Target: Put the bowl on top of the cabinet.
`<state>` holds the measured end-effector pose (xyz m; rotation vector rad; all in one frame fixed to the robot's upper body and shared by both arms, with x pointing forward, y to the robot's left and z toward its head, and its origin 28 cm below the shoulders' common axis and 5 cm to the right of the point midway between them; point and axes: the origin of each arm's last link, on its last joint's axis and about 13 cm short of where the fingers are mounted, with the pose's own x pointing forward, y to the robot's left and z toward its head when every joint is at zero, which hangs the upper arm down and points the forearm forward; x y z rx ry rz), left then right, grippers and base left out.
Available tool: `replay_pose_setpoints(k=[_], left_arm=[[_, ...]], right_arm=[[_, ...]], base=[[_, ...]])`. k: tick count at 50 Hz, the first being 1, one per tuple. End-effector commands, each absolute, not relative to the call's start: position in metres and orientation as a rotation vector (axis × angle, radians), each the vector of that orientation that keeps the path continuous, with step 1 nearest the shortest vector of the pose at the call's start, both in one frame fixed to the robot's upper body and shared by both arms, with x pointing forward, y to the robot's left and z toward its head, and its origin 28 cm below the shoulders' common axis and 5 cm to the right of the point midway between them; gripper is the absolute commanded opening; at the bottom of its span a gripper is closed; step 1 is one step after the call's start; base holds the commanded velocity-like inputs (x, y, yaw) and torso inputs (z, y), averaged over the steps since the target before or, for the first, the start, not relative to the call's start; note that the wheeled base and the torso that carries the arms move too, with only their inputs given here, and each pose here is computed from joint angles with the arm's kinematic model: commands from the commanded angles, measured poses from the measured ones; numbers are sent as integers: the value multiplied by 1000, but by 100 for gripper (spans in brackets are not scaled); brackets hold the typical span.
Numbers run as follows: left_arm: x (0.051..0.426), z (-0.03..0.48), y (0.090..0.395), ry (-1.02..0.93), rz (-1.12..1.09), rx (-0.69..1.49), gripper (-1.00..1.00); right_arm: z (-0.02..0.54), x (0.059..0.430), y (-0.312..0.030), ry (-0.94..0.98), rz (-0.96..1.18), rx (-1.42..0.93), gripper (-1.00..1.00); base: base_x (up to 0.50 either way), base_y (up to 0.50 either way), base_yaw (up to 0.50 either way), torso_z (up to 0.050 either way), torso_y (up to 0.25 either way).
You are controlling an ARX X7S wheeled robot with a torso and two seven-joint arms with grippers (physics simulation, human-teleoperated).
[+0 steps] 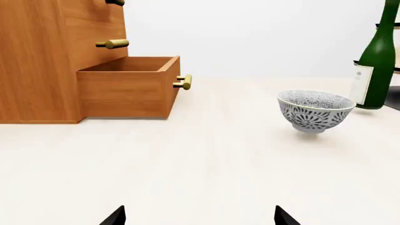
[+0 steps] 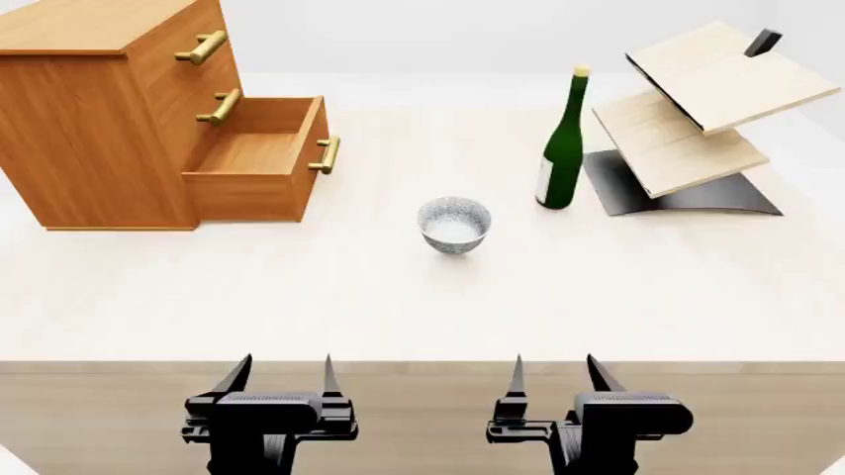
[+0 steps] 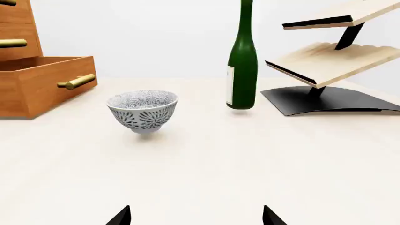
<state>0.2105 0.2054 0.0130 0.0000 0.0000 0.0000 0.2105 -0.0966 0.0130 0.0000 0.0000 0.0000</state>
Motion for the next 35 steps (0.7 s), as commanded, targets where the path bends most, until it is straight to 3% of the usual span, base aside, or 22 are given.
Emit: replay_pose_setpoints(k=[1,24,35], left_arm=[[210,13,206,0,1,0,100],[208,19,205,-18,4,-3,100],[188,57,206,-188,7,-18,100]], right_arm=[[13,211,-96,4,0,-5,100],[15,212,-95,-9,9,-13,100],[58,188,-94,-171,-7,-57,100]], base=[[0,0,0,0,0],[0,0,0,0,0],[0,0,0,0,0]])
